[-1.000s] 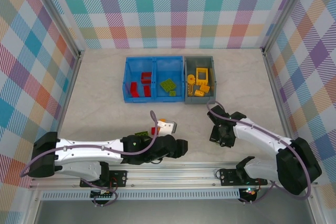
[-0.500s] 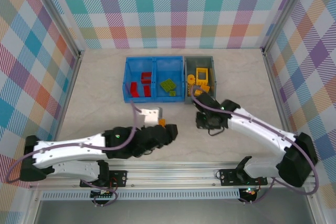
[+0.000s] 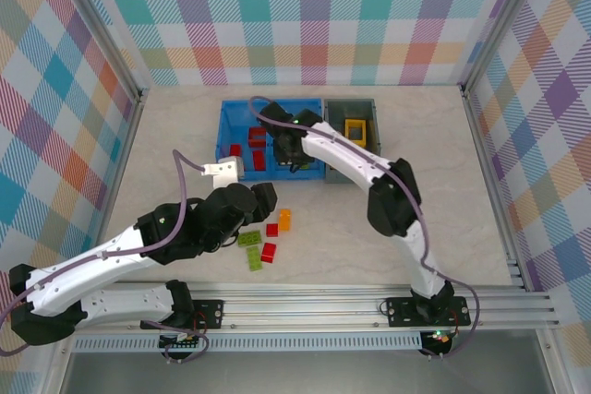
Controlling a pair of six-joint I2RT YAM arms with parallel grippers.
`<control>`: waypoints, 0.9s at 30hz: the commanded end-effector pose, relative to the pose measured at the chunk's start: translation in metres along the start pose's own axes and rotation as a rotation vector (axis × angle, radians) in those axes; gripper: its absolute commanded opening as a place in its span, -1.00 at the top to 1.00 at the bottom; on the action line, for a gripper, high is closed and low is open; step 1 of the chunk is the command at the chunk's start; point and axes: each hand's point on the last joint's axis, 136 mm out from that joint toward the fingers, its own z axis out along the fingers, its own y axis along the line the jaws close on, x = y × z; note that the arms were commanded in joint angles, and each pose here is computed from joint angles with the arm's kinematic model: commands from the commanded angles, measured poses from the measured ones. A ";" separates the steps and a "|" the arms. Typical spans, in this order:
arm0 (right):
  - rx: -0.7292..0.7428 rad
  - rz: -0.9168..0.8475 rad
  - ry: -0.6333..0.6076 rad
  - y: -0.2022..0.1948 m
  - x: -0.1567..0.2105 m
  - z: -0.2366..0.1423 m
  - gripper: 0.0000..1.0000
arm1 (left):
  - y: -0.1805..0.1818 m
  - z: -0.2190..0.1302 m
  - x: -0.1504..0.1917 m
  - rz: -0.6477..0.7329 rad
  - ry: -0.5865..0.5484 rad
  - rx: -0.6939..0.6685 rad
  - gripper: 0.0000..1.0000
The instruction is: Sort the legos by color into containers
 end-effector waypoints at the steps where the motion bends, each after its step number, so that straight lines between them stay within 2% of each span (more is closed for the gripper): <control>1: 0.169 -0.013 0.026 -0.035 -0.006 0.003 0.59 | 0.002 -0.001 -0.002 0.014 0.007 -0.009 -0.28; 5: 0.246 -0.027 0.021 -0.045 -0.010 0.020 0.56 | 0.003 0.000 -0.001 0.009 0.009 -0.002 -0.28; 9: 0.261 -0.034 0.022 -0.049 -0.015 0.033 0.51 | 0.002 0.000 0.001 0.008 0.011 0.003 -0.28; 11: 0.262 -0.046 0.018 -0.048 -0.018 0.037 0.36 | 0.002 0.000 0.002 0.009 0.017 0.008 -0.28; 13: 0.260 -0.058 0.013 -0.046 -0.021 0.037 0.13 | 0.002 0.001 0.004 0.010 0.022 0.010 -0.28; 15: 0.244 -0.062 0.000 -0.041 -0.024 0.032 0.03 | 0.002 0.001 0.005 0.006 0.022 0.015 -0.28; 20: 0.172 -0.076 -0.064 -0.024 -0.035 0.003 -0.03 | 0.004 0.001 0.007 0.000 0.025 0.018 -0.27; 27: 0.036 -0.039 -0.181 -0.007 -0.049 -0.075 0.00 | 0.020 -0.001 0.010 -0.006 0.025 -0.029 -0.27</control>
